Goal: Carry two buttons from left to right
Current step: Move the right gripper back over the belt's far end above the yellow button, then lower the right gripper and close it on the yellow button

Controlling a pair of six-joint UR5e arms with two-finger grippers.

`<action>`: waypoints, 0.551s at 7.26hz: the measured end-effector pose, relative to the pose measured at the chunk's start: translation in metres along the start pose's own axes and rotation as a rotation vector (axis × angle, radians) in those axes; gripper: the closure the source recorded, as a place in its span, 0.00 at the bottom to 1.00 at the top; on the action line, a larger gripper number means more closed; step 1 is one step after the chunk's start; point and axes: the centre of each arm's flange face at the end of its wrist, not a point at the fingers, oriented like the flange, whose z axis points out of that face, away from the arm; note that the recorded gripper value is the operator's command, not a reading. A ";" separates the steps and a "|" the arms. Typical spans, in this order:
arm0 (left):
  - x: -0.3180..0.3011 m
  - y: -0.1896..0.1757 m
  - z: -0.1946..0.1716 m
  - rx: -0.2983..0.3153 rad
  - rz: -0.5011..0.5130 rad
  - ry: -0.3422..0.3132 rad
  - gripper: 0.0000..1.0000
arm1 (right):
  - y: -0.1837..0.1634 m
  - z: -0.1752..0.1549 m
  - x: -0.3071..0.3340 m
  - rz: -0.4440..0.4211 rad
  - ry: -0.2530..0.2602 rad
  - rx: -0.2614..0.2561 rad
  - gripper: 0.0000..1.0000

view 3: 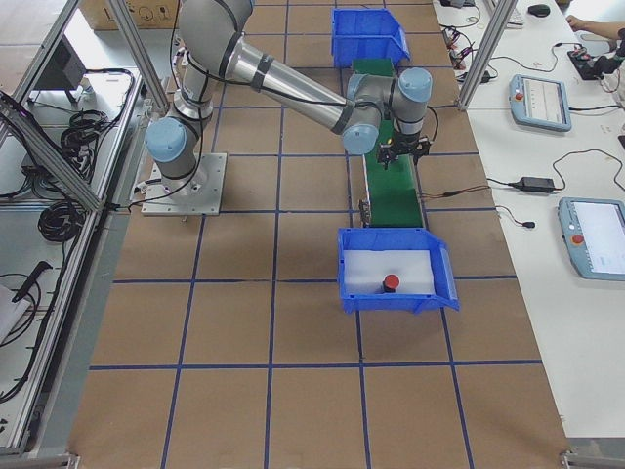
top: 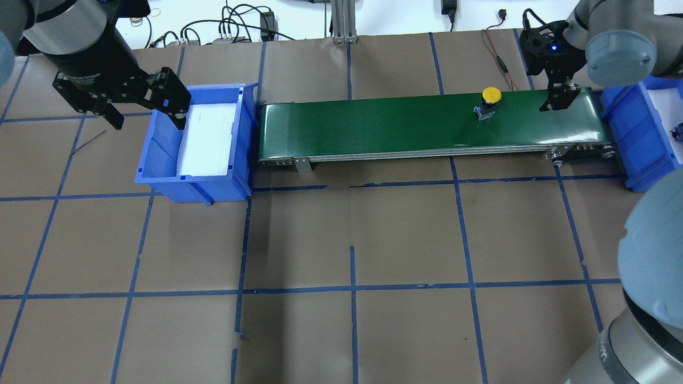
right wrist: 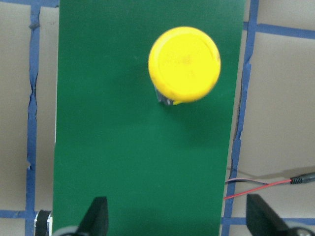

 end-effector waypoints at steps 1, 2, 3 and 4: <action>0.000 0.000 0.000 0.000 0.000 0.000 0.00 | -0.012 0.004 0.003 -0.002 -0.003 0.000 0.01; 0.000 0.000 0.000 0.000 -0.001 0.000 0.00 | -0.020 0.007 0.004 -0.007 -0.006 -0.001 0.02; 0.000 0.000 0.000 0.000 -0.001 0.000 0.00 | -0.023 0.009 0.005 -0.010 -0.009 -0.006 0.03; 0.000 0.000 0.000 -0.001 -0.001 0.000 0.00 | -0.024 0.011 0.005 -0.012 -0.014 -0.012 0.02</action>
